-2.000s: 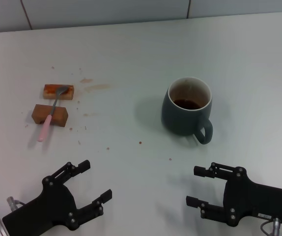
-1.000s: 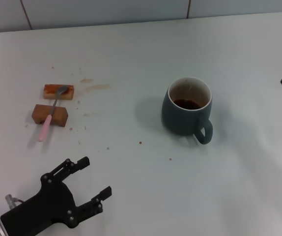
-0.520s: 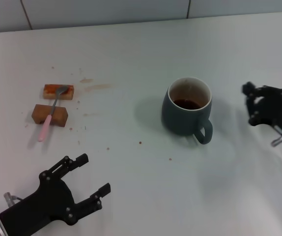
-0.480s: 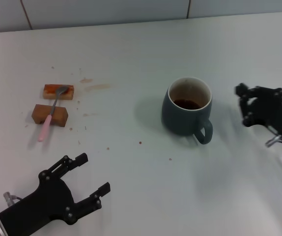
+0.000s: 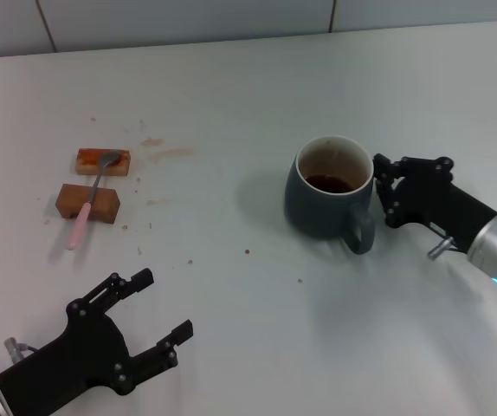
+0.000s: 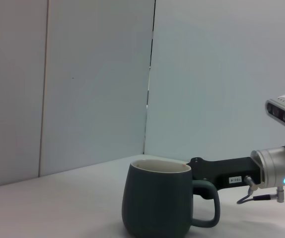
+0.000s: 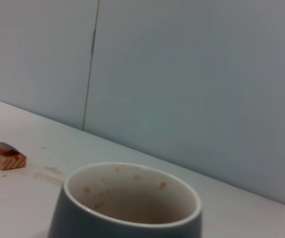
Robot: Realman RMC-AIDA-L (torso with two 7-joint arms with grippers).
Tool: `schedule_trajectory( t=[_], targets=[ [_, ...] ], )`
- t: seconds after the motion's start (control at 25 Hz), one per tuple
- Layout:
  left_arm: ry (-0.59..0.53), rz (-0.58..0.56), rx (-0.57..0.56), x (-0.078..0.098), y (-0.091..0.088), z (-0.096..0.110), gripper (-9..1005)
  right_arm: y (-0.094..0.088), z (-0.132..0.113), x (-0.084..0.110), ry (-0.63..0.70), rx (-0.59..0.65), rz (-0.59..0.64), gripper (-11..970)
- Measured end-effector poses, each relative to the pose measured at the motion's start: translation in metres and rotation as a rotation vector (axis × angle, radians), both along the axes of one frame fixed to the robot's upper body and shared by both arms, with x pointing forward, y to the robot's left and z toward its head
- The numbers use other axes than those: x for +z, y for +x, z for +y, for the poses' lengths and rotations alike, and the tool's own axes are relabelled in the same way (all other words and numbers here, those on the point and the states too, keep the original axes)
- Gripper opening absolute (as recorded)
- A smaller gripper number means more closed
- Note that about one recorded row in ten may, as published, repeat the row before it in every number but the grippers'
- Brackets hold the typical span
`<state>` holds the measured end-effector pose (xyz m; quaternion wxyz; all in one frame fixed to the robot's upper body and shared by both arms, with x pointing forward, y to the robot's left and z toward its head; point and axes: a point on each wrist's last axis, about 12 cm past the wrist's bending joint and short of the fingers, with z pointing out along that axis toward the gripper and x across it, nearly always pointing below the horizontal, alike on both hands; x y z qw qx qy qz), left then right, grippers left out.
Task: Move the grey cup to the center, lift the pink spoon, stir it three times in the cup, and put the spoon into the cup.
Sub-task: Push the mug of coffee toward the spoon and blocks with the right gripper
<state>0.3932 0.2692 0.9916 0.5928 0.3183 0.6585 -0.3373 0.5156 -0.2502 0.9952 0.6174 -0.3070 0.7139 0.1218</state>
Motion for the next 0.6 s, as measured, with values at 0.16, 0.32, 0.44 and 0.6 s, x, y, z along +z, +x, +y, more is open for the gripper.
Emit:
schedule_trajectory(
  t=[0.16,0.32,0.44,0.6],
  targets=[
    [-0.003,-0.002,-0.001,0.000,0.000,0.000,828,0.004,0.010,0.000,0.010,0.017,0.015,57],
    [-0.006,-0.005,-0.004,0.001,0.000,0.000,828,0.009,0.021,0.002,0.019,0.034,0.023,59],
    [-0.007,-0.006,-0.004,0.001,0.000,0.001,829,0.016,0.032,0.005,0.025,0.057,0.030,60],
    [-0.008,-0.006,-0.002,0.001,-0.002,0.002,829,0.024,0.048,0.011,0.031,0.093,0.031,60]
  ],
)
